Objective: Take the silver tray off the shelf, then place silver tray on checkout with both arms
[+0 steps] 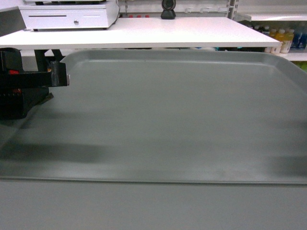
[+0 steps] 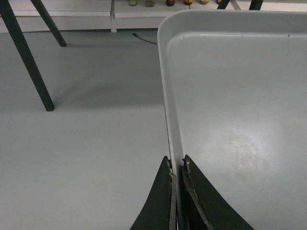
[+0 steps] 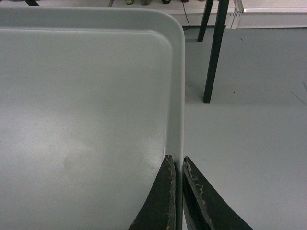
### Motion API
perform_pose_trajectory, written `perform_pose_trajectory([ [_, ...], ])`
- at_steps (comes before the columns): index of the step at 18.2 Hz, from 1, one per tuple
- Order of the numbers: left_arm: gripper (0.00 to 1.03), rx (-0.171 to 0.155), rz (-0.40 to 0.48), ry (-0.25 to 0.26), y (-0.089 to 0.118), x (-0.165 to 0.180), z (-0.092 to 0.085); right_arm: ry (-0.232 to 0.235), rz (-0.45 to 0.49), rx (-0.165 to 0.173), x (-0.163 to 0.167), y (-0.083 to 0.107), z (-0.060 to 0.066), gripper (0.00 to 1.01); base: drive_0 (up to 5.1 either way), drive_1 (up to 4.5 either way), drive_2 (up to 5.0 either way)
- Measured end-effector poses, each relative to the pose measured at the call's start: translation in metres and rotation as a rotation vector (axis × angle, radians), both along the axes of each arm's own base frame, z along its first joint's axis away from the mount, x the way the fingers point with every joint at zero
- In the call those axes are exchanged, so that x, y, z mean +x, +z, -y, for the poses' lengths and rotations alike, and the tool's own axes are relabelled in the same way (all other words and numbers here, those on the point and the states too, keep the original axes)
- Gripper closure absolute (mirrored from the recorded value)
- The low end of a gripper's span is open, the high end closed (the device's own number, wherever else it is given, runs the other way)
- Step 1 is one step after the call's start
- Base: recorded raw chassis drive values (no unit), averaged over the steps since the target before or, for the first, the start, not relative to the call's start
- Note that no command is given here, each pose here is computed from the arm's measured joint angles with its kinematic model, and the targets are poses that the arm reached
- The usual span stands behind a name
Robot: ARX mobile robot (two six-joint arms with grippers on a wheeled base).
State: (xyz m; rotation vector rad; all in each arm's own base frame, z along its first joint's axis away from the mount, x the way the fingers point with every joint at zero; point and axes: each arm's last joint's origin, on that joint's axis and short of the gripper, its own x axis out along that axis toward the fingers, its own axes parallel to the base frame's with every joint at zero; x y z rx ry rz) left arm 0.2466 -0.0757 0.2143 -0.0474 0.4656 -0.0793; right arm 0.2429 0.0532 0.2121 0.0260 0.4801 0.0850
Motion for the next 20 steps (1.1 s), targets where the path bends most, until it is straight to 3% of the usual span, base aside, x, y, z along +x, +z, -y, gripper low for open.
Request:
perform_pose_trajectory([
  [20,1.00,0.002,-0.005,0.000,-0.0006,-0.0001,0.0000,0.000,-0.003,-0.001,0.0001,-0.0006,0.0000,0.99,0.0,3.64,-3.6],
])
